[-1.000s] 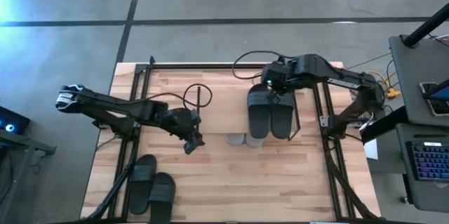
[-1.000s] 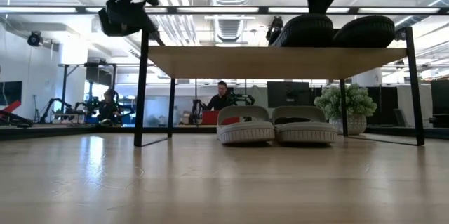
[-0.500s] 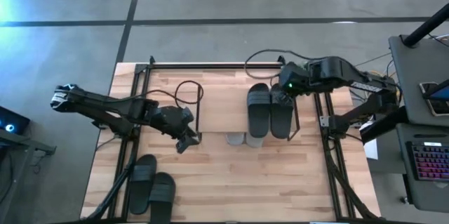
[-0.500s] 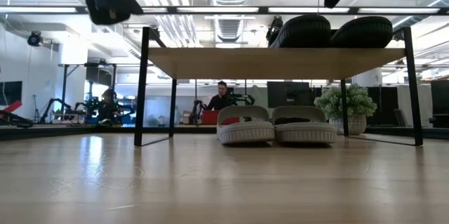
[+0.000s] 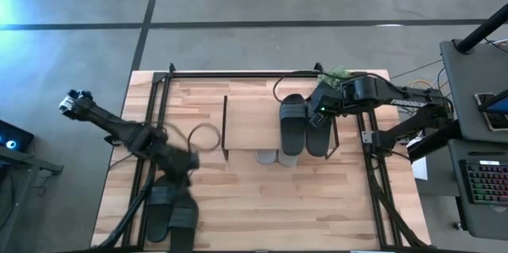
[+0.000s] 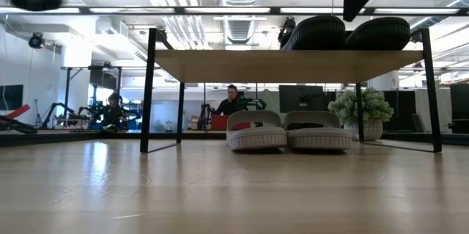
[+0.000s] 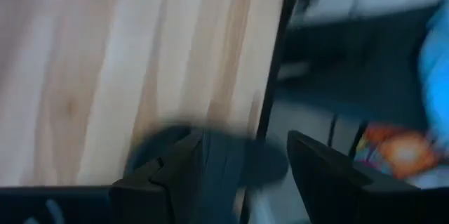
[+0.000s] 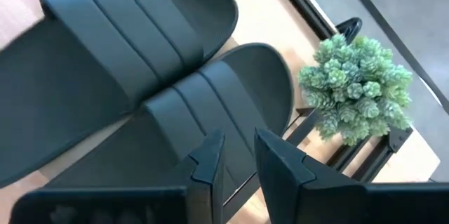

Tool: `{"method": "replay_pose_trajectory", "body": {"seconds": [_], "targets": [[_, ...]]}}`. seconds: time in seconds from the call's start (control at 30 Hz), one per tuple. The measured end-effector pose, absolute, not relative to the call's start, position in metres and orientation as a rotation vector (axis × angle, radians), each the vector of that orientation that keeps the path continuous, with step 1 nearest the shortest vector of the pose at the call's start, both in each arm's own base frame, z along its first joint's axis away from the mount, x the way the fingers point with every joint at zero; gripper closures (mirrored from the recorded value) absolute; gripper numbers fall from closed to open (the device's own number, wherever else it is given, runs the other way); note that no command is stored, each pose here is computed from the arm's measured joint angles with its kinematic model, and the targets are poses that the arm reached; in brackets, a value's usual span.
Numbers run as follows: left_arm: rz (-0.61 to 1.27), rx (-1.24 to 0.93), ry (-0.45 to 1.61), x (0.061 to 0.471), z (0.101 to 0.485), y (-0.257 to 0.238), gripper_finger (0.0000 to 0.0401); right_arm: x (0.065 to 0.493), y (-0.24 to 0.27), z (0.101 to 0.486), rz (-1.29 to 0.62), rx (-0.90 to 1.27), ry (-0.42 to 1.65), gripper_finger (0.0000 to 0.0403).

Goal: Pick and place slides into the shelf
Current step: Put the black slipper on the shelf

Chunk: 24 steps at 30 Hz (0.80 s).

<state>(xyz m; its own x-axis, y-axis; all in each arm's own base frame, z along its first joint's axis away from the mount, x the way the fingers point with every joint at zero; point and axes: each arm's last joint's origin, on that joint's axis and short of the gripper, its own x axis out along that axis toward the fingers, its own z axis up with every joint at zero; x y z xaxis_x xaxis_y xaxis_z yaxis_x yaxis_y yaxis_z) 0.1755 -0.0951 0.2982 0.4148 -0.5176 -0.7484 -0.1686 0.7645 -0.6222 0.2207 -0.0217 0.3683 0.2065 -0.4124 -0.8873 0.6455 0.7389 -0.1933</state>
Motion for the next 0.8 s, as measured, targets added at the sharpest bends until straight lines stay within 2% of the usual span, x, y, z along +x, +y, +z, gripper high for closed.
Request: {"method": "replay_pose_trajectory", "body": {"seconds": [0.1,0.4,0.53,0.8], "targets": [[-0.261,-0.650,1.273,0.162,0.290,-0.110,0.0212,0.221,-0.022,0.362,-0.750,0.238,1.163,0.0335],[-0.250,-0.525,1.435,0.154,0.265,-0.132,0.0212,0.223,-0.021,0.356,-0.751,0.230,1.162,0.0335],[-0.160,-0.473,1.540,0.146,0.258,-0.130,0.0212,0.222,-0.019,0.366,-0.767,0.182,1.109,0.0335],[-0.213,-0.408,1.603,0.124,0.245,-0.124,0.0212,0.215,-0.015,0.387,-0.737,0.143,1.000,0.0335]]}}
